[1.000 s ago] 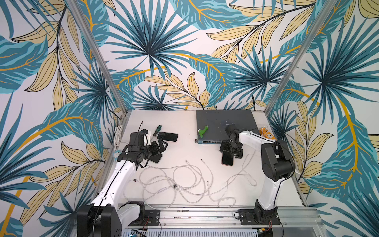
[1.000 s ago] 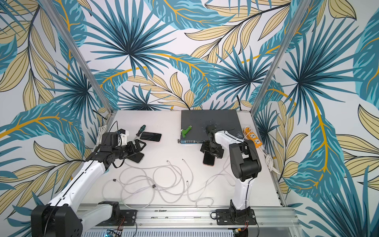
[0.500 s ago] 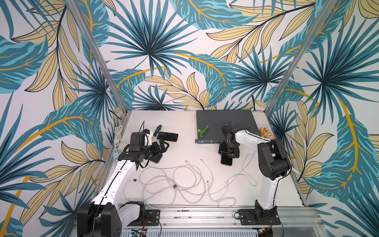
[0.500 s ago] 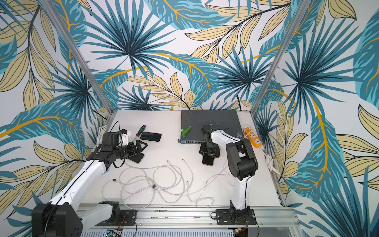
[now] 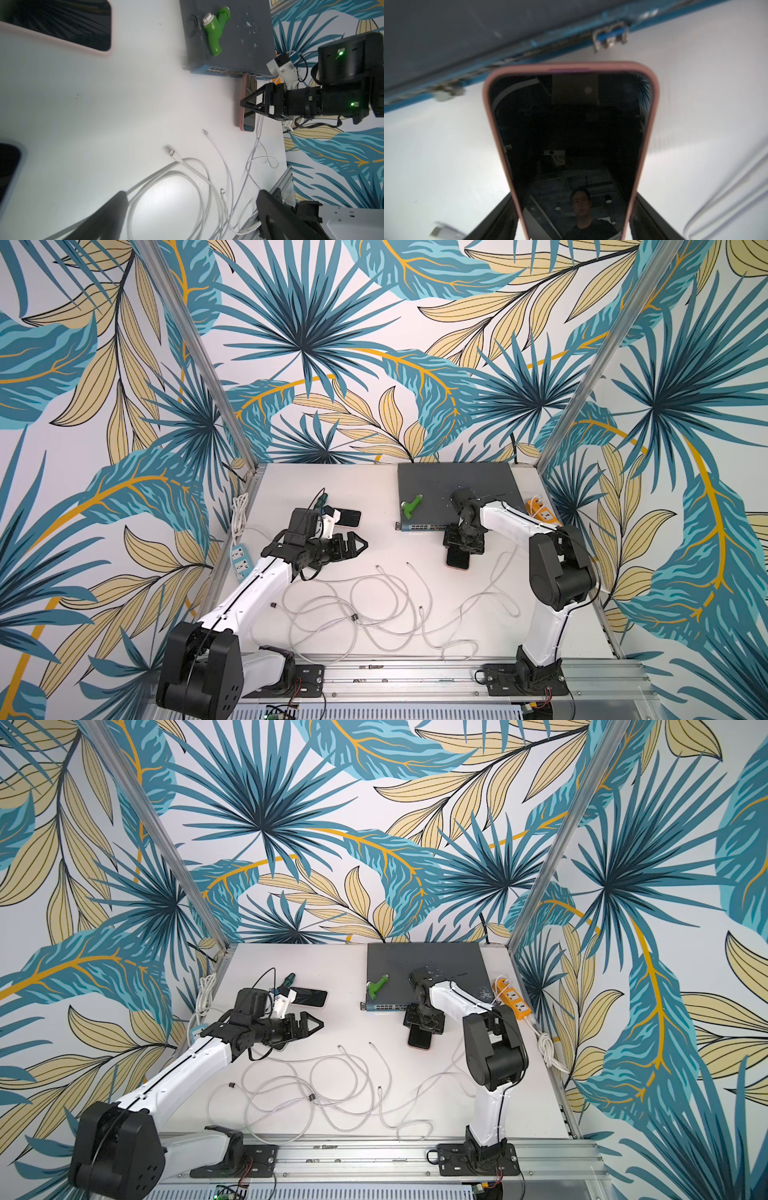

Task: Plug the charging cable into the phone
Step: Pick up the phone at the center of the board.

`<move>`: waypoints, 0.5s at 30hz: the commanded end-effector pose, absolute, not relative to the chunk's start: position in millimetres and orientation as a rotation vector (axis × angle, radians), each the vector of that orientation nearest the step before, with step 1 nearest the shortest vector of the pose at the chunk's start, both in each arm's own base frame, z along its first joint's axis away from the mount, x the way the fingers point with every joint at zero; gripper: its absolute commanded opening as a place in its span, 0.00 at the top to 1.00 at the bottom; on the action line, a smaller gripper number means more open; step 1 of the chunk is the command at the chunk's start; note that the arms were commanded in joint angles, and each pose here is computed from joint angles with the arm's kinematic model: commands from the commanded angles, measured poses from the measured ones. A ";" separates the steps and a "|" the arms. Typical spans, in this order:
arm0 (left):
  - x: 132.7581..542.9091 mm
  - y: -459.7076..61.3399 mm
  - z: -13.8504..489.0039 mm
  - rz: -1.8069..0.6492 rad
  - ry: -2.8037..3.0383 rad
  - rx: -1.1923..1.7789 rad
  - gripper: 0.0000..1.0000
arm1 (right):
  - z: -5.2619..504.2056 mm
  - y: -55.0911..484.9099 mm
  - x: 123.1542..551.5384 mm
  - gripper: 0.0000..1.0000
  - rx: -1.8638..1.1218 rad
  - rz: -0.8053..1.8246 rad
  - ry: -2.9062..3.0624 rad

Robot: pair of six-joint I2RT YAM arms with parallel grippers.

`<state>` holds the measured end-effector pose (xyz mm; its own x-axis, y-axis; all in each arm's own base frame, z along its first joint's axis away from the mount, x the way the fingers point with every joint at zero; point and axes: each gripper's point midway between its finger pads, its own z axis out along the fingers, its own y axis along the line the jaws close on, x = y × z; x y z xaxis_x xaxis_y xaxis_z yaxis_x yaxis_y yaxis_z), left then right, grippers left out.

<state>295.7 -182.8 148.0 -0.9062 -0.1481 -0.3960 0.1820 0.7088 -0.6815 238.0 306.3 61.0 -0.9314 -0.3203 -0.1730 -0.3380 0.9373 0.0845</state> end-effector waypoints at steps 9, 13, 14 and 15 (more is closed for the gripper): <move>305.3 -310.4 153.4 -1.287 2.434 0.398 0.05 | 130.1 355.6 235.0 0.38 -0.497 0.523 2.803; 317.3 -346.0 160.0 -1.334 2.372 0.461 0.07 | 133.2 365.6 224.4 0.38 -0.510 0.587 2.808; 319.7 -354.3 157.7 -1.345 2.371 0.475 0.09 | 134.5 368.9 221.6 0.38 -0.516 0.608 2.807; 322.6 -361.4 155.6 -1.350 2.370 0.488 0.11 | 134.9 371.0 219.7 0.38 -0.515 0.623 2.810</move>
